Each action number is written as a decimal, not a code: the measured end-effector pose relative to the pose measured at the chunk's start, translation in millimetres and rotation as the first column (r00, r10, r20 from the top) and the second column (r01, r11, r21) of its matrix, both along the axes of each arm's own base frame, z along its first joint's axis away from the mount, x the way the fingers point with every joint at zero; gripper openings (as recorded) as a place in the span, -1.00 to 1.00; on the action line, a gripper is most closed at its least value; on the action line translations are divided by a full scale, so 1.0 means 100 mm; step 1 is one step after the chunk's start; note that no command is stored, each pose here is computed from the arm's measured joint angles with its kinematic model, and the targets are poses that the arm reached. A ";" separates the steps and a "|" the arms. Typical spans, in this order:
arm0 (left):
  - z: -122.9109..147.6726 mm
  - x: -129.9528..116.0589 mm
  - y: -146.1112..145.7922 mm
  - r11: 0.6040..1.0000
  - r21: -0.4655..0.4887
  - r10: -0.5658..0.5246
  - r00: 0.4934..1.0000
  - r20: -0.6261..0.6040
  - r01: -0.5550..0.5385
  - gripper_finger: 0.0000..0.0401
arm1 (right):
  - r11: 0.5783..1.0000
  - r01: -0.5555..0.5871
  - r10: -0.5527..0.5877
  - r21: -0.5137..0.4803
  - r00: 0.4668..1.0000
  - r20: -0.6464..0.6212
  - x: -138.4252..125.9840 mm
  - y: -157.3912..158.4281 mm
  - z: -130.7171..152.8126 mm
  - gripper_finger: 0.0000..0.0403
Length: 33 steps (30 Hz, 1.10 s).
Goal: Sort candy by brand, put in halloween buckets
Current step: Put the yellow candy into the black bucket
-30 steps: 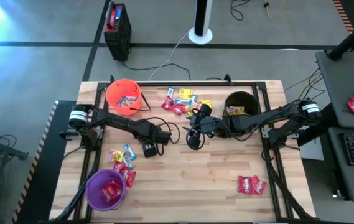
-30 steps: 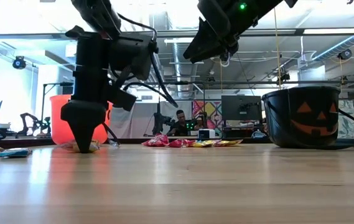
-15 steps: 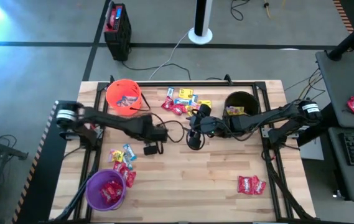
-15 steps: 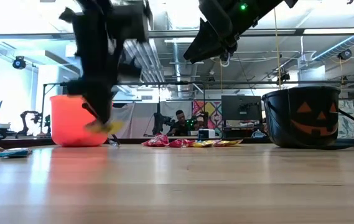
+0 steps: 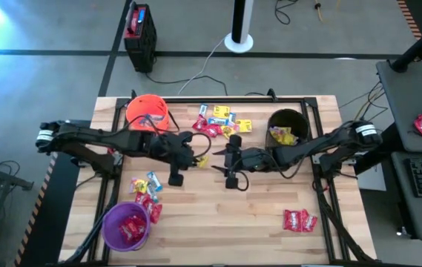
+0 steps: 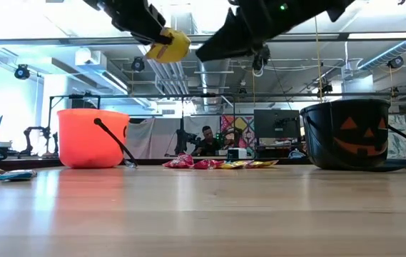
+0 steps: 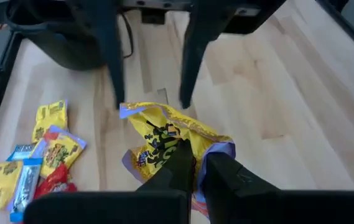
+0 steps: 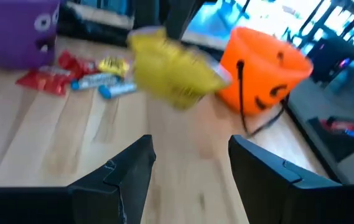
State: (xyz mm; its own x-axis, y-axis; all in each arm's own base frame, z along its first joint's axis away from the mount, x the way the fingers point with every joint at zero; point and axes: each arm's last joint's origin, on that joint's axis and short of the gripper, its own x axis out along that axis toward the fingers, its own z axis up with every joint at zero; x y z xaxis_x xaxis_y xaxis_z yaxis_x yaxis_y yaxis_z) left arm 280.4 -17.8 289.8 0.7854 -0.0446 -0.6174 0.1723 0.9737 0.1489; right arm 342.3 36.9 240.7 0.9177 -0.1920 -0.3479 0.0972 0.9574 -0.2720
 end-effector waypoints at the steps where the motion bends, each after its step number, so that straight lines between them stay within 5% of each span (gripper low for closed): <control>1: 0.01 0.00 0.00 1.000 -0.001 -0.001 1.000 0.007 0.001 -0.99 | 1.000 -0.003 0.004 -0.007 1.000 0.020 0.02 0.00 0.01 0.00; 16: -0.09 0.13 -0.02 0.998 0.002 -0.055 0.998 0.011 0.055 -0.99 | 0.995 -0.092 0.094 -0.043 0.994 0.054 0.10 0.03 0.08 -0.13; 20: -0.06 0.14 -0.02 0.998 0.003 -0.057 0.998 0.023 0.057 -0.99 | 0.994 -0.104 0.106 -0.039 0.994 0.041 0.10 0.04 0.07 -0.30; 26: -0.04 0.15 -0.02 0.998 0.007 -0.058 0.998 0.033 0.058 -0.90 | 0.992 -0.117 0.119 -0.050 0.992 0.034 0.10 0.04 0.07 -0.87; 33: -0.06 0.11 -0.01 1.000 -0.003 -0.013 1.000 -0.016 0.013 -0.67 | 0.998 -0.026 0.022 -0.062 0.998 -0.051 0.00 0.00 0.11 -0.95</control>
